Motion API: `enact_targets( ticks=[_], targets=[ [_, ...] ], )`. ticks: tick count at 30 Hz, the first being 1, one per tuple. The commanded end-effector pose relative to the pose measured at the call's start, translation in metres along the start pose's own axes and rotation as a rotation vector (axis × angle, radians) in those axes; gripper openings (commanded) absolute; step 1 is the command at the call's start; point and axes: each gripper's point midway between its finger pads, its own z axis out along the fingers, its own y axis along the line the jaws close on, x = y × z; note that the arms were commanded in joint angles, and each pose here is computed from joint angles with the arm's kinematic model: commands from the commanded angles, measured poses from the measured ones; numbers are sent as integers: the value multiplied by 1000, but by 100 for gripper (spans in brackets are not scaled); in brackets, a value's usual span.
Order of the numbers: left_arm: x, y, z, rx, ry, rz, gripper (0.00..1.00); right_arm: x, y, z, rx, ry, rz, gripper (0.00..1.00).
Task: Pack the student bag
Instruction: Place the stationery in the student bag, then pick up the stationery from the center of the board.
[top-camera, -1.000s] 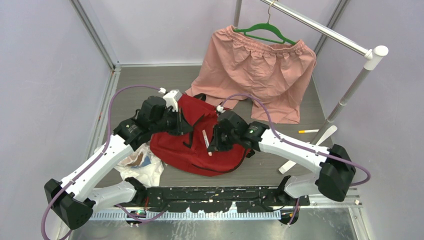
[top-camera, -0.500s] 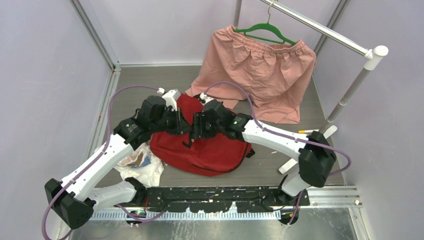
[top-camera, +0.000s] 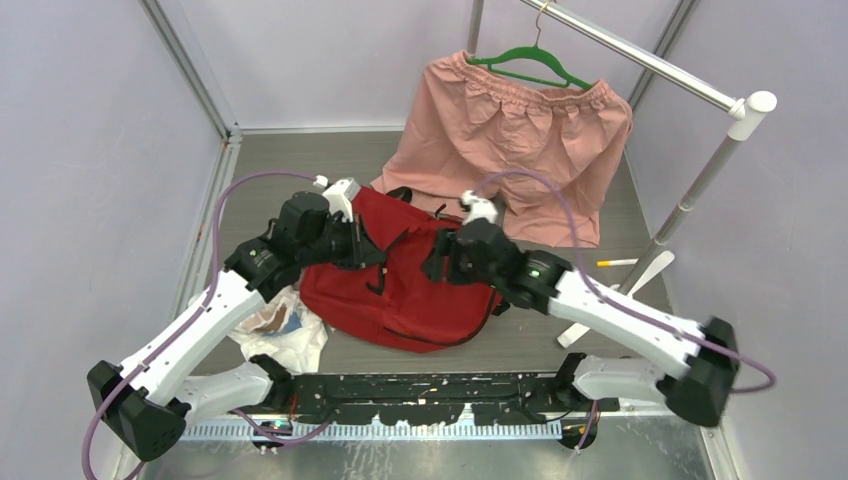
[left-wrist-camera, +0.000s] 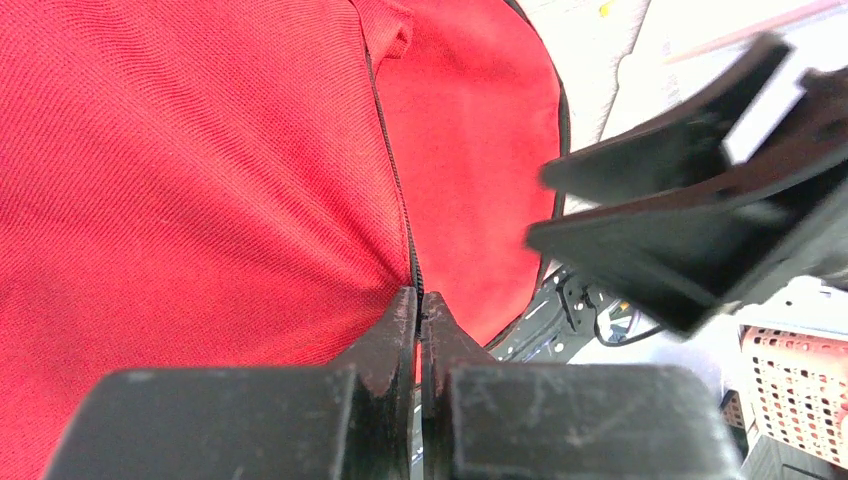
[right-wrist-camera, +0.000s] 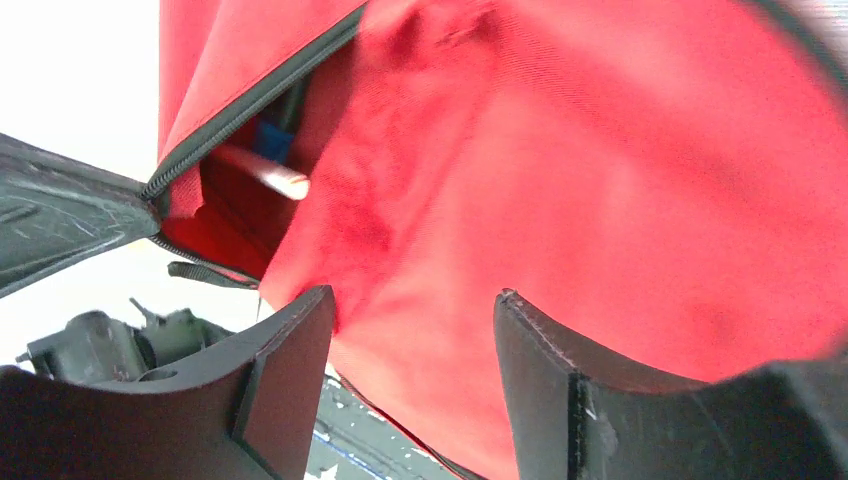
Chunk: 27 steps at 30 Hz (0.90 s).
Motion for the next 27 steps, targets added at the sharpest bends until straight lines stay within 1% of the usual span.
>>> enact_targets(
  ticks=[1,3,4,6,8,11,14,16,18,21,23,24,27],
  targets=[
    [-9,-25,2,123,-31,8,0,-24,-75,-57,262,-181,104,66],
    [-6,-25,7,136,-18,3,0,-28,-108,-83,375,-249,182,70],
    [-5,-26,9,141,-13,1,0,-25,-133,-99,471,-270,221,71],
    [-1,-27,12,157,2,-1,0,-17,-170,-124,624,-298,304,71],
    [2,-27,16,168,14,-2,0,-3,-196,-139,732,-274,359,70],
    [10,-23,22,168,44,-5,0,23,-221,-145,862,-192,400,70],
    [18,-19,28,171,68,-7,0,28,-230,-142,947,-153,429,68],
    [21,-18,30,172,71,-7,0,34,-238,-134,986,-114,475,68],
    [23,-17,31,175,79,2,0,40,-248,-125,1007,-103,536,68],
    [28,-14,33,172,98,13,0,42,-270,-116,1053,-150,633,68],
    [31,-14,34,179,117,21,0,31,-281,-107,1068,-212,666,68],
    [32,-14,35,180,128,24,0,23,-285,-101,1074,-240,670,68],
    [36,-14,35,184,155,36,0,3,-293,-87,1133,-255,637,68]
  ],
)
